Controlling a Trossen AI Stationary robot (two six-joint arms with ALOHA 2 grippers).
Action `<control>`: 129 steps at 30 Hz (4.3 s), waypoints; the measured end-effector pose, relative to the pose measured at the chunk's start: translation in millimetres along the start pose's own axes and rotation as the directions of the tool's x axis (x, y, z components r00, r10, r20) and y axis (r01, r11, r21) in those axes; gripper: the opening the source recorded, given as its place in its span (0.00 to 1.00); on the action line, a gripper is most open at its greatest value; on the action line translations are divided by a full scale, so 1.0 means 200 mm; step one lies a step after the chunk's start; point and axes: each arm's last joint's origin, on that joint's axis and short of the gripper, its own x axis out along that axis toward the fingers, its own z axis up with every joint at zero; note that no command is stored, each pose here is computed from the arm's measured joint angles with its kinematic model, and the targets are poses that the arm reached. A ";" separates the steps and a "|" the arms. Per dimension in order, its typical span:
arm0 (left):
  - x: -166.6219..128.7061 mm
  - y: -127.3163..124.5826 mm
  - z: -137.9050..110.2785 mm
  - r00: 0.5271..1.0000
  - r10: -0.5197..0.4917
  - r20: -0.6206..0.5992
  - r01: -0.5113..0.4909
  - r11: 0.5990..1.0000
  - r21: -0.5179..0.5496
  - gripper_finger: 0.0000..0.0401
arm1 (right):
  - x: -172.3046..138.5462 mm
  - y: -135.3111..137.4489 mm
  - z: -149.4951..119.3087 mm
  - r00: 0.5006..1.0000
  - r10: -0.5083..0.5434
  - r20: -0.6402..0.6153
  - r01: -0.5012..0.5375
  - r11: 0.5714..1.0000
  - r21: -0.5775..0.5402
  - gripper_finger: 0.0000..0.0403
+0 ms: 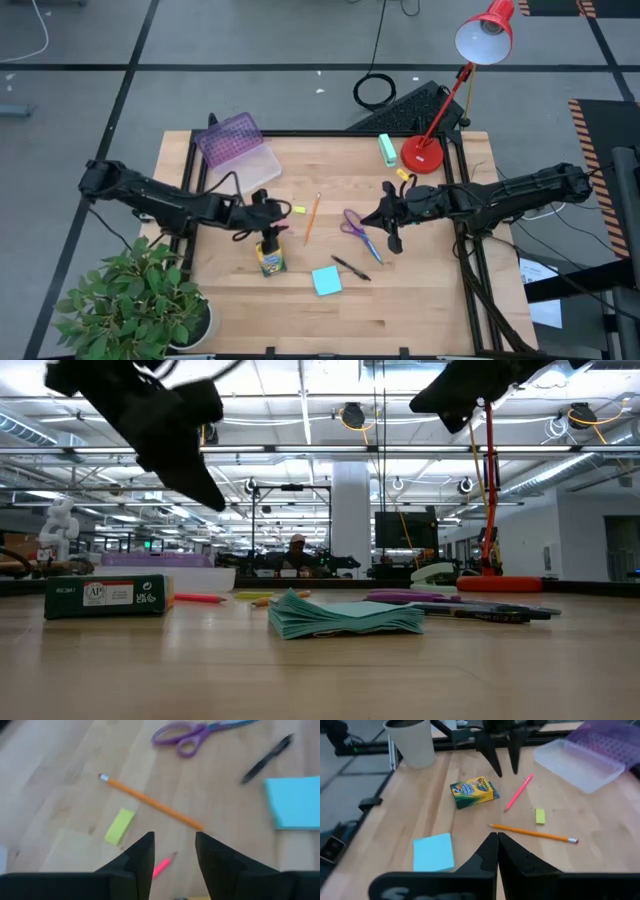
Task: Pack school essentials
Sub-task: Put the pink pencil into the purple supply box
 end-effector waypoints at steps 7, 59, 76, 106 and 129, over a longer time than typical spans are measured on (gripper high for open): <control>0.09 0.05 -0.01 0.992 -0.064 -0.111 0.059 0.997 -0.046 0.37 | 0.00 0.00 0.00 1.000 -0.001 0.000 0.001 0.999 -0.052 0.00; 0.27 0.08 -0.13 0.860 0.241 -0.449 -0.045 0.914 0.404 0.33 | 0.00 0.00 -0.01 1.000 -0.003 -0.030 0.002 1.000 -0.025 0.00; 0.29 0.17 -0.12 0.851 0.140 -0.506 0.106 0.898 0.428 0.33 | 0.00 0.00 -0.01 1.000 -0.003 -0.030 0.002 1.000 -0.031 0.00; 0.37 0.21 -0.14 0.840 0.088 -0.535 0.166 0.897 0.410 0.22 | 0.00 0.00 -0.01 1.000 -0.005 -0.029 0.004 0.999 -0.032 0.00; 0.37 0.25 -0.14 0.830 0.015 -0.557 0.192 0.931 0.312 0.10 | 0.00 0.00 -0.01 1.000 -0.005 -0.029 0.004 0.999 -0.032 0.00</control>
